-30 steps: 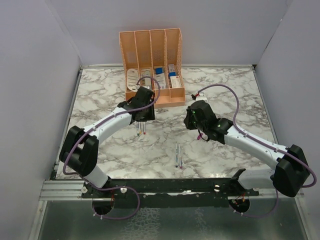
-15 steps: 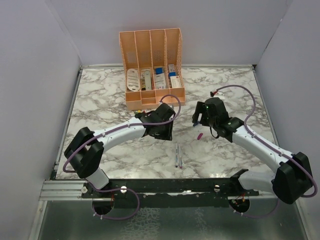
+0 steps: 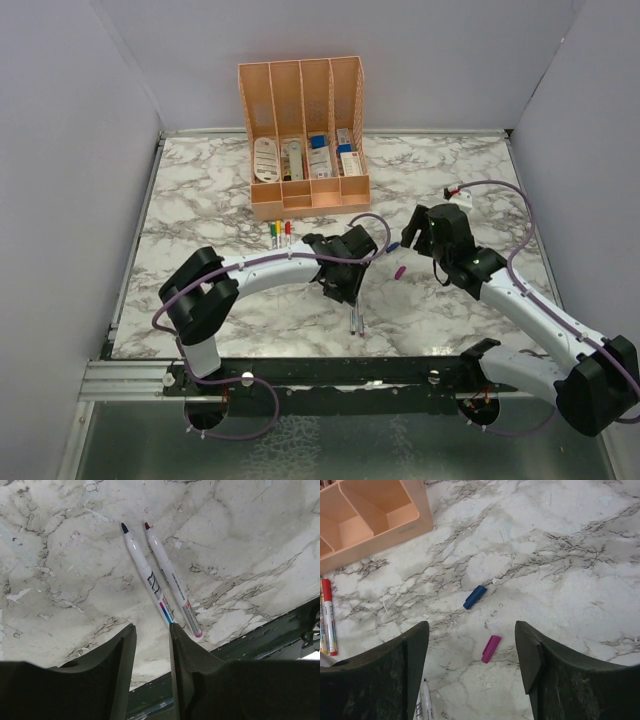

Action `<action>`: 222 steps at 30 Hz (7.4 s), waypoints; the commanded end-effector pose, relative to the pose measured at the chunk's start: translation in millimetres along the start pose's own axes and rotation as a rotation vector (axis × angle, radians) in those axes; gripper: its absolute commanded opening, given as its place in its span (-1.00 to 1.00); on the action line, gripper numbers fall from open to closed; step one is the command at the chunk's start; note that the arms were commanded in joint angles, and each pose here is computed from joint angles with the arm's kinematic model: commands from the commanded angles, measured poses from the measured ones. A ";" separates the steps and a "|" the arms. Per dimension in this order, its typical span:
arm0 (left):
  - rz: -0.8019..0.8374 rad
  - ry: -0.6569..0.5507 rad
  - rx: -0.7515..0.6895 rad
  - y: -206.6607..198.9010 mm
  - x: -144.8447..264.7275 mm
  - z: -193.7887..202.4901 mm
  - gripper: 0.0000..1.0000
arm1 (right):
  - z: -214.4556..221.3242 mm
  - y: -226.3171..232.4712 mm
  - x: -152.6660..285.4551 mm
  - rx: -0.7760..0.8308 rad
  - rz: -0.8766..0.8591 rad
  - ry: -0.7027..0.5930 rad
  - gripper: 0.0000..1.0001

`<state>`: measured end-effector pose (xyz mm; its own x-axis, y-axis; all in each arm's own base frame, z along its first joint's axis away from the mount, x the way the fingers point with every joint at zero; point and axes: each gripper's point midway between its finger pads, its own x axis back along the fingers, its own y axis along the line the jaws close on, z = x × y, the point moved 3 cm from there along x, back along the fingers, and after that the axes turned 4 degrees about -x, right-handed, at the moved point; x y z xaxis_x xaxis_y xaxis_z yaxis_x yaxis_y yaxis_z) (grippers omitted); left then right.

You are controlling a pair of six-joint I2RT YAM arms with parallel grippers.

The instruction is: Insert the pens into the pen caps

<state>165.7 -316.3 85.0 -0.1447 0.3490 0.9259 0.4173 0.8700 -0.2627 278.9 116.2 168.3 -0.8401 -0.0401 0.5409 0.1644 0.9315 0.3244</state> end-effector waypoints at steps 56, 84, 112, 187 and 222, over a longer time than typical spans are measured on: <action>-0.110 0.238 -0.131 26.6 -47.8 41.2 -0.35 | 9.9 -6.4 -5.5 -0.042 0.012 0.019 0.34; -0.457 0.264 -0.156 121.3 -43.9 20.0 -0.30 | 11.8 -3.1 -10.7 -0.060 -0.007 0.035 0.33; -0.332 0.226 -0.194 122.7 -81.0 17.4 -0.70 | 3.4 -3.6 -5.8 -0.059 0.001 0.014 0.31; -0.146 -0.625 -0.074 74.2 122.7 -98.9 -1.00 | 75.7 10.4 -104.9 -0.135 0.212 0.358 -0.02; -0.127 -0.582 -0.100 78.1 103.8 -98.6 -1.00 | 125.8 -33.4 -115.0 0.037 0.376 0.506 -0.78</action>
<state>269.5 -240.5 189.3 -0.6615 0.3655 0.6549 0.4180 0.9047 -0.0827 340.3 155.5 43.7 -0.5366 0.0574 0.8419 0.3765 0.9092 0.1780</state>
